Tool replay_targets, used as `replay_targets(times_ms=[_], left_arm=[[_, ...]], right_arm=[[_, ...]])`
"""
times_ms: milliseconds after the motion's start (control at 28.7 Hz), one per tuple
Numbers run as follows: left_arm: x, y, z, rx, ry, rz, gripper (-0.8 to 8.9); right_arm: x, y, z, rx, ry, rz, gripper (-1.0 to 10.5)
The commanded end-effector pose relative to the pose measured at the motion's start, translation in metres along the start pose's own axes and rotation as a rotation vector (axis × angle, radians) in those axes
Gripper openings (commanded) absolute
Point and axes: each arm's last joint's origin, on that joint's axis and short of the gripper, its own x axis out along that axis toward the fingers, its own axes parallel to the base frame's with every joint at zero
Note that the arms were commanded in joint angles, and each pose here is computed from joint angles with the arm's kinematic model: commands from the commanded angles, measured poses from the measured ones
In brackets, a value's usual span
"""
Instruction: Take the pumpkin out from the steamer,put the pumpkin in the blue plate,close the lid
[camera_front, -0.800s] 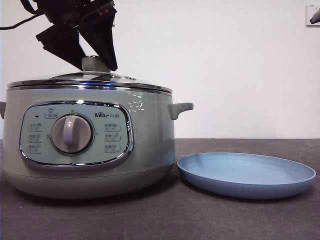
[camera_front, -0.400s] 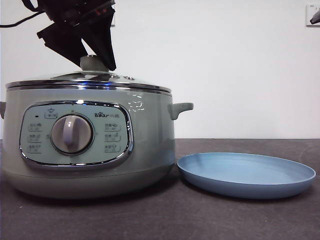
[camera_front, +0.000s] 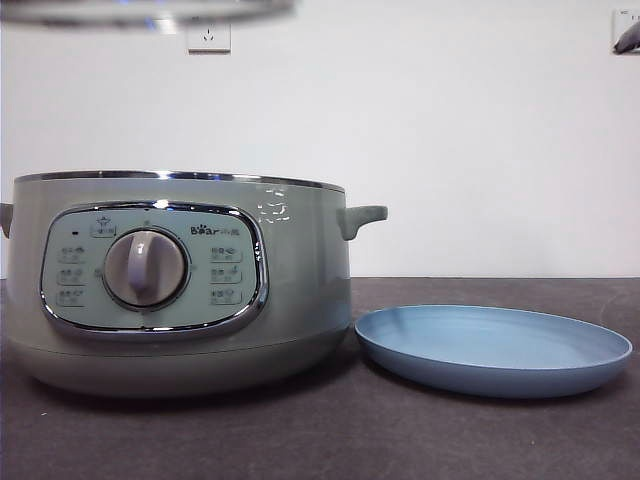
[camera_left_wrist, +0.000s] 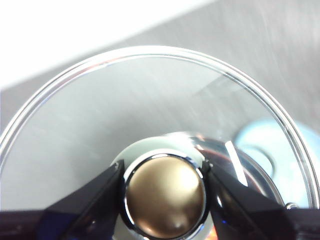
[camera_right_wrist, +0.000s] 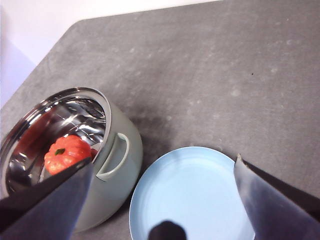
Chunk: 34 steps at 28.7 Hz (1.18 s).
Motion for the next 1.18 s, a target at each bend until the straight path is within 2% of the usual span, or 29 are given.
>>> replay_targets(times_ms=[35, 139, 209, 348, 487, 696, 766, 835, 975, 1183], left_arm=[[-0.037, 0.003, 0.002, 0.007, -0.096, 0.058, -0.08], [-0.068, 0.005, -0.005, -0.001, -0.132, 0.128, -0.08], [-0.085, 0.007, -0.01, -0.006, -0.145, 0.175, -0.08], [-0.113, 0.01, -0.022, -0.019, -0.155, 0.294, -0.08], [-0.133, 0.013, -0.033, -0.03, -0.154, 0.393, -0.08], [-0.143, 0.013, -0.043, -0.027, -0.114, 0.423, -0.08], [-0.142, 0.013, -0.045, -0.022, -0.092, 0.422, -0.08], [-0.142, 0.013, -0.046, -0.02, -0.081, 0.42, -0.08], [-0.142, 0.013, -0.046, -0.018, -0.076, 0.42, -0.08], [-0.141, 0.013, -0.046, -0.017, -0.071, 0.418, -0.08]], right_arm=[[0.011, 0.003, 0.002, -0.033, 0.012, 0.035, 4.7], [0.027, 0.01, 0.004, -0.067, 0.02, 0.086, 4.8], [0.038, 0.018, 0.005, -0.094, 0.025, 0.122, 5.3], [0.065, 0.041, 0.014, -0.155, 0.059, 0.178, 5.8], [0.096, 0.073, 0.029, -0.23, 0.151, 0.251, 6.4], [0.144, 0.125, 0.05, -0.366, 0.355, 0.353, 6.4], [0.16, 0.144, 0.052, -0.426, 0.411, 0.361, 6.3], [0.183, 0.165, 0.052, -0.513, 0.464, 0.33, 6.3], [0.231, 0.19, 0.027, -0.645, 0.548, 0.296, 6.3], [0.284, 0.197, -0.026, -0.737, 0.694, 0.31, 6.3]])
